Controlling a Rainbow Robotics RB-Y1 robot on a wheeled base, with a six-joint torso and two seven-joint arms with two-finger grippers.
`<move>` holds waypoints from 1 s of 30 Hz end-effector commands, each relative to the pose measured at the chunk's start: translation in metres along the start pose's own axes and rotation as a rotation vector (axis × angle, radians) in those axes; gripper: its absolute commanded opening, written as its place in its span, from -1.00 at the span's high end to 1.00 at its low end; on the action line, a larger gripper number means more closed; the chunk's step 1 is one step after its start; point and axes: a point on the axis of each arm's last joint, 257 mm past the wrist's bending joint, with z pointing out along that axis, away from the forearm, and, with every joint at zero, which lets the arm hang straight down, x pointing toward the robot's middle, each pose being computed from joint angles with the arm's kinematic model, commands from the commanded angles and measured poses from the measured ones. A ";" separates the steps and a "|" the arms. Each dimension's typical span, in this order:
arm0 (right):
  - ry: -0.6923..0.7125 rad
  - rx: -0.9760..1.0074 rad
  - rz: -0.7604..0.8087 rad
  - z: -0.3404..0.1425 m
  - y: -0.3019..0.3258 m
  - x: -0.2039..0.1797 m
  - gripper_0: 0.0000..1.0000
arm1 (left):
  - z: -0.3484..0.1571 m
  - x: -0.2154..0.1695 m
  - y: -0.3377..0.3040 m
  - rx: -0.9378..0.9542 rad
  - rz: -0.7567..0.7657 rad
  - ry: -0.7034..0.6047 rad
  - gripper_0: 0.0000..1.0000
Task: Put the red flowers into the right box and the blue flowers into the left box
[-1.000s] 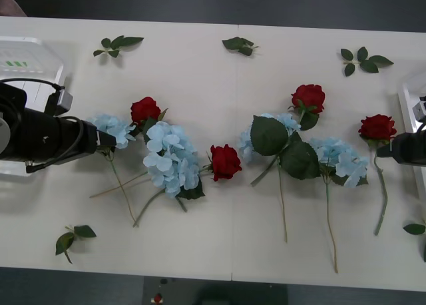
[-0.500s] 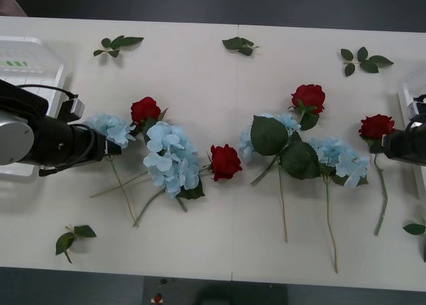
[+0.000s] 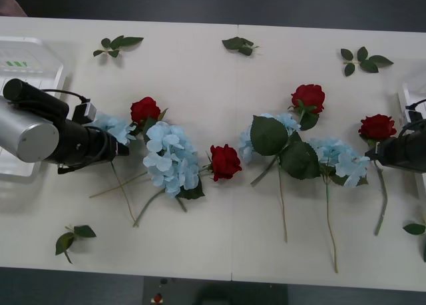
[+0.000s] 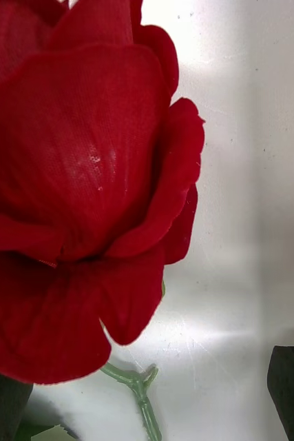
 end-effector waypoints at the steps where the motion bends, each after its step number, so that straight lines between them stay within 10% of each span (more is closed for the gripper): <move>1: -0.032 -0.025 0.048 -0.001 0.015 -0.014 -1.00 | -0.002 -0.021 -0.009 -0.005 0.018 -0.038 -1.00; 13: -0.035 -0.026 0.063 0.010 0.015 -0.010 -1.00 | 0.014 -0.021 -0.001 -0.079 0.090 -0.062 -1.00; 15: -0.035 -0.024 0.059 0.010 0.015 -0.009 -0.70 | 0.016 -0.022 -0.001 -0.090 0.103 -0.071 -0.95; 17: -0.035 -0.023 0.058 0.010 0.015 -0.009 0.15 | 0.018 -0.020 -0.001 -0.093 0.100 -0.069 -0.49; 18: -0.035 -0.024 0.059 0.010 0.016 -0.009 0.53 | 0.018 -0.020 -0.003 -0.089 0.096 -0.069 0.07; 20: -0.036 -0.022 0.056 0.011 0.015 -0.009 0.85 | 0.018 -0.019 -0.003 -0.089 0.089 -0.069 0.88; 30: -0.048 -0.019 0.041 0.004 0.017 -0.020 1.00 | 0.010 -0.027 -0.004 -0.089 0.103 -0.088 1.00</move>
